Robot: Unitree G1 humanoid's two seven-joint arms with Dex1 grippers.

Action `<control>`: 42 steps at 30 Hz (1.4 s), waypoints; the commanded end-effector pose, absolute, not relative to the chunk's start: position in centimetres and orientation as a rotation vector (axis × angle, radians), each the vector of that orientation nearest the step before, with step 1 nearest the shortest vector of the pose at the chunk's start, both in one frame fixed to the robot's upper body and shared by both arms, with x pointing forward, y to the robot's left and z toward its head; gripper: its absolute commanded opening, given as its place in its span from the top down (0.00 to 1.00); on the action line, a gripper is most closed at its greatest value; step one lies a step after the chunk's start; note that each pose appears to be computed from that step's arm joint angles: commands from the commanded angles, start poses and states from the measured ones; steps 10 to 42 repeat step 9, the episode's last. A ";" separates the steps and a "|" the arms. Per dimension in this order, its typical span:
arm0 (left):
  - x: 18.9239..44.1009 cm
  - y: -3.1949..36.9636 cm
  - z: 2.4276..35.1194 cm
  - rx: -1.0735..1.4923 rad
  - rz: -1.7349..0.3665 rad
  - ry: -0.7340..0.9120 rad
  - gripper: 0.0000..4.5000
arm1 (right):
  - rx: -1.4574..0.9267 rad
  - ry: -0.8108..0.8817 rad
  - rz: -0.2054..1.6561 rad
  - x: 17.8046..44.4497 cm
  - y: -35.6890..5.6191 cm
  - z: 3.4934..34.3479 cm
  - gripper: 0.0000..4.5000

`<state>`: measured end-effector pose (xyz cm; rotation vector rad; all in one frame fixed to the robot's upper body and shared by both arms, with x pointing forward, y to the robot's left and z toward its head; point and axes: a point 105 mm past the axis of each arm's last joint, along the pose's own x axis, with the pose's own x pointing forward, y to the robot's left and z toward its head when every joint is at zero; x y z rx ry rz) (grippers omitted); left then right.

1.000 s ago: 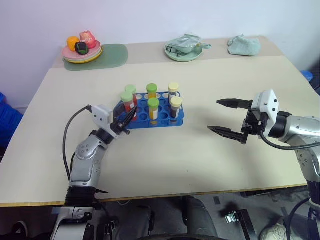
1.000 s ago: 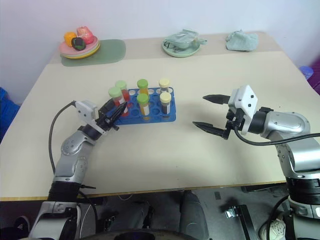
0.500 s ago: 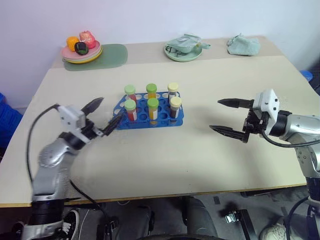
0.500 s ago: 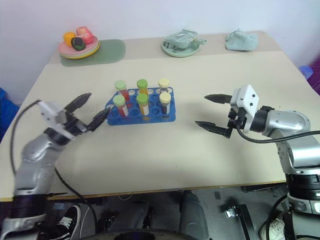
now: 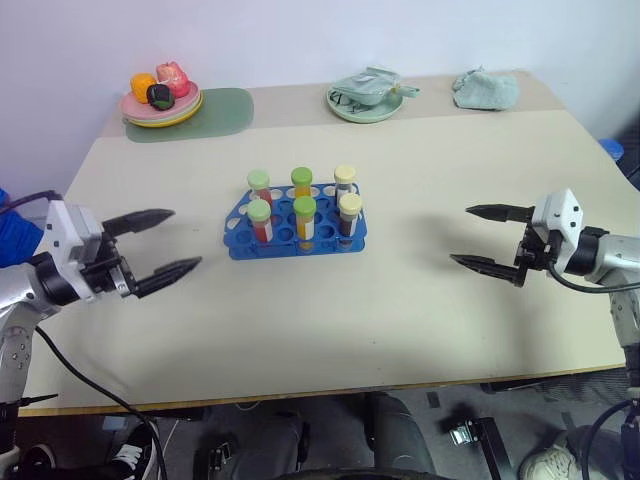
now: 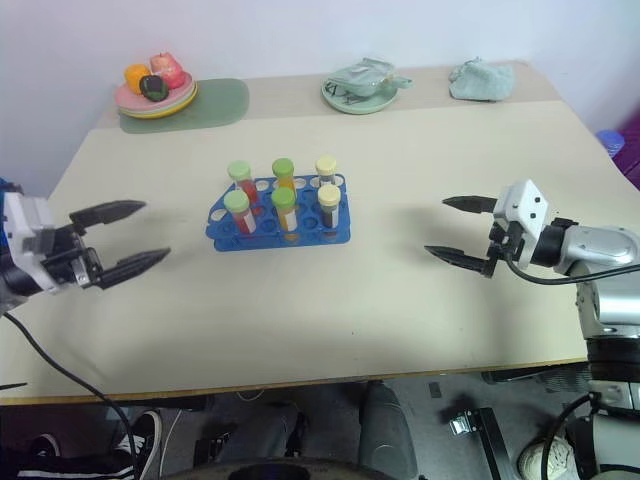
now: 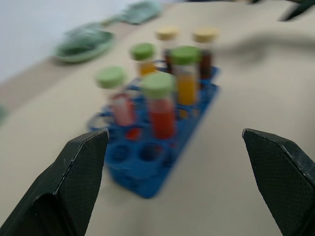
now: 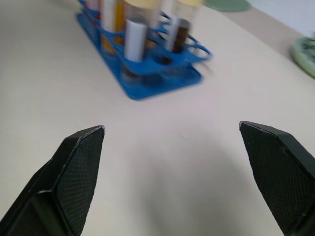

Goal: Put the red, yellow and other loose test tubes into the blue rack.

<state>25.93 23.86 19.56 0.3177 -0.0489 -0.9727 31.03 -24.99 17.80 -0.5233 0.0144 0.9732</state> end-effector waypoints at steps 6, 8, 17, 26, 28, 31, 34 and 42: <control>26.5 23.3 20.4 0.357 -1.055 -0.087 0.01 | -0.548 0.002 0.965 30.4 -25.5 19.2 0.00; 26.9 23.1 20.5 0.342 -1.052 -0.102 0.01 | -0.538 0.002 0.960 30.3 -25.5 19.3 0.00; 27.0 23.0 20.5 0.340 -1.057 -0.104 0.01 | -0.537 -0.004 0.950 30.3 -25.5 19.5 0.00; 27.0 23.0 20.5 0.340 -1.057 -0.104 0.01 | -0.537 -0.004 0.950 30.3 -25.5 19.5 0.00; 27.0 23.0 20.5 0.340 -1.057 -0.104 0.01 | -0.537 -0.004 0.950 30.3 -25.5 19.5 0.00; 27.0 23.0 20.5 0.340 -1.057 -0.104 0.01 | -0.537 -0.004 0.950 30.3 -25.5 19.5 0.00; 27.0 23.0 20.5 0.340 -1.057 -0.104 0.01 | -0.537 -0.004 0.950 30.3 -25.5 19.5 0.00; 27.0 23.0 20.5 0.340 -1.057 -0.104 0.01 | -0.537 -0.004 0.950 30.3 -25.5 19.5 0.00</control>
